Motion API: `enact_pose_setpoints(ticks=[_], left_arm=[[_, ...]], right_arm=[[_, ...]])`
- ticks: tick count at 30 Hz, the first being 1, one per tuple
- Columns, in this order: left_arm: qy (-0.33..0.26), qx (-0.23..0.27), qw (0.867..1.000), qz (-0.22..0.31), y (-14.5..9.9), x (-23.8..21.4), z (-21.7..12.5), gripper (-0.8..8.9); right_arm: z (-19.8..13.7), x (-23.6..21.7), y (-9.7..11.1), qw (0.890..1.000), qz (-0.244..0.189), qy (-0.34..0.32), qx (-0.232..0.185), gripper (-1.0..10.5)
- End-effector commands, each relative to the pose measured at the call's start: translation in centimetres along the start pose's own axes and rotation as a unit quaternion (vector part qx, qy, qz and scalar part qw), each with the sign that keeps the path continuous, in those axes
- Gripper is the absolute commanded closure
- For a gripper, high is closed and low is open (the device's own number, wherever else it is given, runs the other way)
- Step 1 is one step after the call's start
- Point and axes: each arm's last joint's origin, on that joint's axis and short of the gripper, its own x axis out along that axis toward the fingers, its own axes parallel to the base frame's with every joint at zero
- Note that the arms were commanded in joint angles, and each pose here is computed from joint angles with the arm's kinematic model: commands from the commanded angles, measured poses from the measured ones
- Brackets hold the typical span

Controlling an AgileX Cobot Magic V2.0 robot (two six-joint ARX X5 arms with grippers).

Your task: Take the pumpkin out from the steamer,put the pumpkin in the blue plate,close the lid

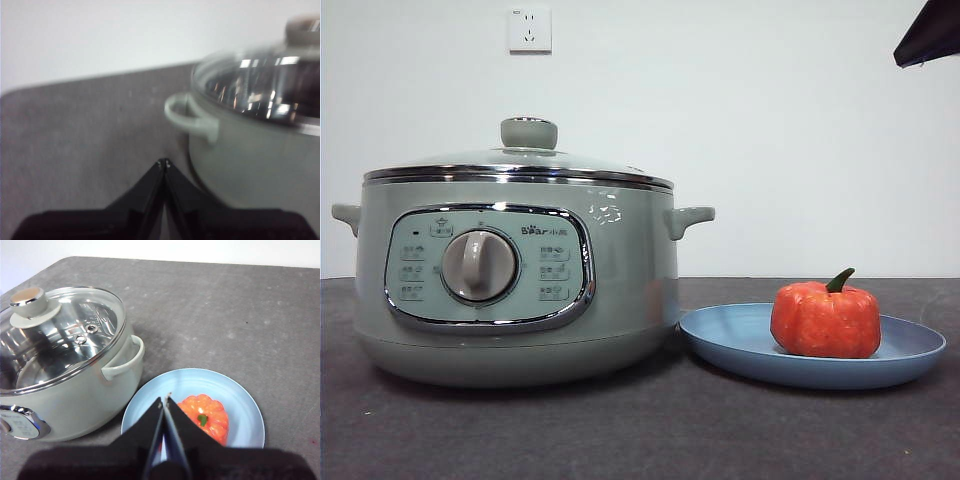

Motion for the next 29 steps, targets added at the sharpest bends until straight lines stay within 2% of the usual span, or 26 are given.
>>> enact_pose_setpoints(ticks=[1,9,29], left_arm=[[0.004,-0.016,1.0,0.005,0.02,0.22,-0.82,8.17],[0.035,-0.031,0.999,0.003,-0.06,0.31,-1.71,8.17],[0.036,-0.031,0.999,0.002,-0.06,0.31,-1.74,8.17]], right_arm=[[-0.14,0.06,-0.01,1.0,-0.001,-0.001,0.004,9.6],[-0.14,0.06,-0.01,1.0,-0.001,-0.001,0.004,9.6],[-0.14,0.06,-0.01,1.0,-0.001,-0.001,0.004,9.6]])
